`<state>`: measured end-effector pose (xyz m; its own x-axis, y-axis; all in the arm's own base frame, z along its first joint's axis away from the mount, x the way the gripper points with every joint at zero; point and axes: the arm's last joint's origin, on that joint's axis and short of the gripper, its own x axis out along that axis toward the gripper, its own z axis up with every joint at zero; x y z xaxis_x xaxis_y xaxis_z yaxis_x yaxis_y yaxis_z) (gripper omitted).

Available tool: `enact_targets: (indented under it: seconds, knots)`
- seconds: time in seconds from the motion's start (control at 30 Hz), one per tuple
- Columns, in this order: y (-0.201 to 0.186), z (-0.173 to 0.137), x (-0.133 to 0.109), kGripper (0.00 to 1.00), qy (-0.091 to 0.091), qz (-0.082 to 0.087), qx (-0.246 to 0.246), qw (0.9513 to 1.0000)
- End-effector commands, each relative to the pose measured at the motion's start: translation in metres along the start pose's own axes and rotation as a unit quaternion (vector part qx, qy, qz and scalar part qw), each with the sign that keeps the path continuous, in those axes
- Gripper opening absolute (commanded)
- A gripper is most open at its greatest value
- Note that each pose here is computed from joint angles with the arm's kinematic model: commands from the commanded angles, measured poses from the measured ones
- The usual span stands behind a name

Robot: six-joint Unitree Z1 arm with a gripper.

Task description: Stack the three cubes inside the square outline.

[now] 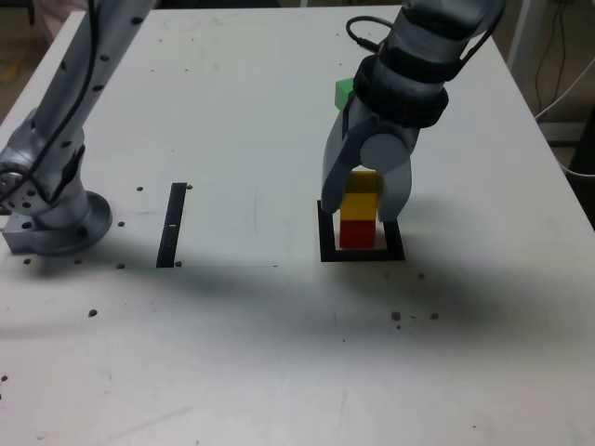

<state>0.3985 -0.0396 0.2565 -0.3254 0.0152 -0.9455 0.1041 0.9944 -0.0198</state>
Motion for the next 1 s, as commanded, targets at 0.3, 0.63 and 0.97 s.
enact_targets:
  seconds: [0.3,0.63,0.97]
  knots:
    - [0.001,0.000,0.004,0.97,0.011,-0.004,0.002,0.9999]
    - [0.002,-0.003,0.005,0.98,0.014,-0.007,0.000,0.9999]
    - [0.004,-0.018,-0.013,0.99,-0.011,0.012,0.001,0.9999]
